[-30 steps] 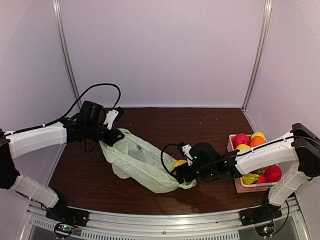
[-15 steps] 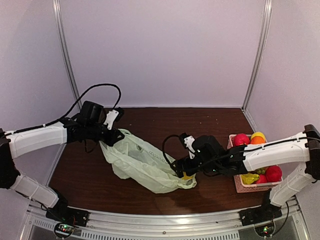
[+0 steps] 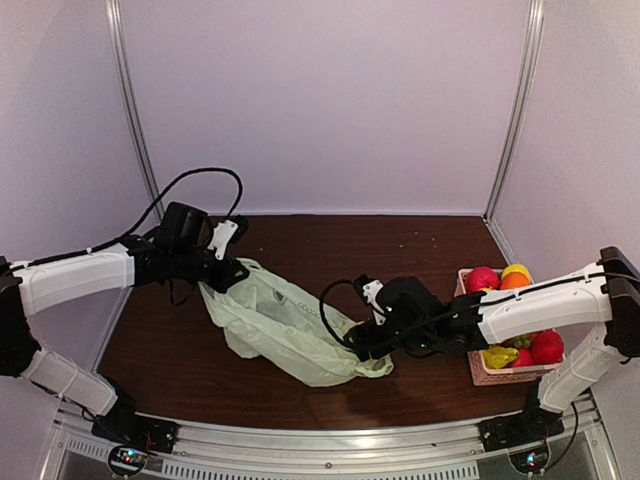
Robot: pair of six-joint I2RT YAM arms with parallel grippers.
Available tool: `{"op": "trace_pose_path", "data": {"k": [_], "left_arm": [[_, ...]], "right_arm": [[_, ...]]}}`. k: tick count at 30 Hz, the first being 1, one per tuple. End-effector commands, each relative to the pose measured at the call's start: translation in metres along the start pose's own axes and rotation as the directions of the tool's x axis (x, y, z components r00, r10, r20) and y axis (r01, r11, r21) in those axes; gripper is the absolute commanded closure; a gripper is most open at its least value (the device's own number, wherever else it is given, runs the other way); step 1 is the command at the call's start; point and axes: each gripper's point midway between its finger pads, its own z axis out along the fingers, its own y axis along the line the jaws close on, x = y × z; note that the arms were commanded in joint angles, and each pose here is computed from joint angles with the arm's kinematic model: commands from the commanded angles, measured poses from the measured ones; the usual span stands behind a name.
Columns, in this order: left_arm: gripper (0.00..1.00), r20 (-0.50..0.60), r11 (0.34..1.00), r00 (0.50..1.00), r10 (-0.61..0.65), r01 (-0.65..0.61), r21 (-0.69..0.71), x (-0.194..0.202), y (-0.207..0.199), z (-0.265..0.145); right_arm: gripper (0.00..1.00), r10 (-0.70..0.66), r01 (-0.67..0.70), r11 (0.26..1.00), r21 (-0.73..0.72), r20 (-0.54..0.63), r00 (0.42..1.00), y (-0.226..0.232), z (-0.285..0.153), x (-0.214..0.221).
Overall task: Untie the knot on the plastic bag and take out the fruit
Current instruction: Pick up the fake fruit from the center of the board, then place the fake fruit in the bin.
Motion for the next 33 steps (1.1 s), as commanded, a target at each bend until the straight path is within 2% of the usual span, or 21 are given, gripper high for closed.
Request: {"op": "trace_pose_path", "data": {"k": [1,5,12,16,21,24,26,29,33], "left_arm": [[1.00,0.013,1.000,1.000,0.008,-0.008,0.009,-0.008,-0.002,0.002],[1.00,0.013,1.000,1.000,0.009,-0.009,0.009,-0.008,-0.002,0.002],[1.00,0.013,1.000,1.000,0.008,-0.008,0.000,-0.008,-0.001,0.000],[1.00,0.016,1.000,1.000,0.009,-0.009,-0.004,-0.009,0.000,-0.001],[1.00,0.019,1.000,1.000,0.010,-0.010,-0.005,-0.010,0.000,-0.001],[1.00,0.019,1.000,1.000,0.010,-0.010,-0.004,-0.010,-0.001,-0.001],[1.00,0.019,1.000,1.000,0.009,-0.009,-0.005,-0.009,-0.001,-0.002],[1.00,0.021,1.000,1.000,0.009,-0.009,-0.005,-0.010,0.000,-0.002],[1.00,0.021,1.000,1.000,0.011,-0.011,-0.004,-0.010,-0.001,-0.002]], "right_arm": [[0.20,-0.013,0.013,0.999,0.031,-0.021,1.000,-0.004,0.003,0.005],[0.31,-0.005,0.005,0.999,0.032,-0.008,1.000,-0.004,-0.001,0.001],[0.39,0.014,-0.015,0.999,0.029,0.028,1.000,-0.005,-0.012,-0.008],[0.39,0.043,-0.046,0.999,0.024,0.093,0.995,-0.008,-0.033,-0.028],[0.41,0.113,-0.126,0.990,0.069,0.167,0.979,-0.035,-0.063,-0.047],[0.42,0.127,-0.159,0.972,0.171,0.185,0.974,-0.068,-0.085,-0.048],[0.44,0.147,-0.198,0.937,0.289,0.187,0.971,-0.100,-0.100,-0.042],[0.44,0.215,-0.292,0.823,0.488,0.209,0.954,-0.157,-0.129,-0.023],[0.44,0.313,-0.408,0.710,0.574,0.261,0.913,-0.201,-0.158,0.006]]}}
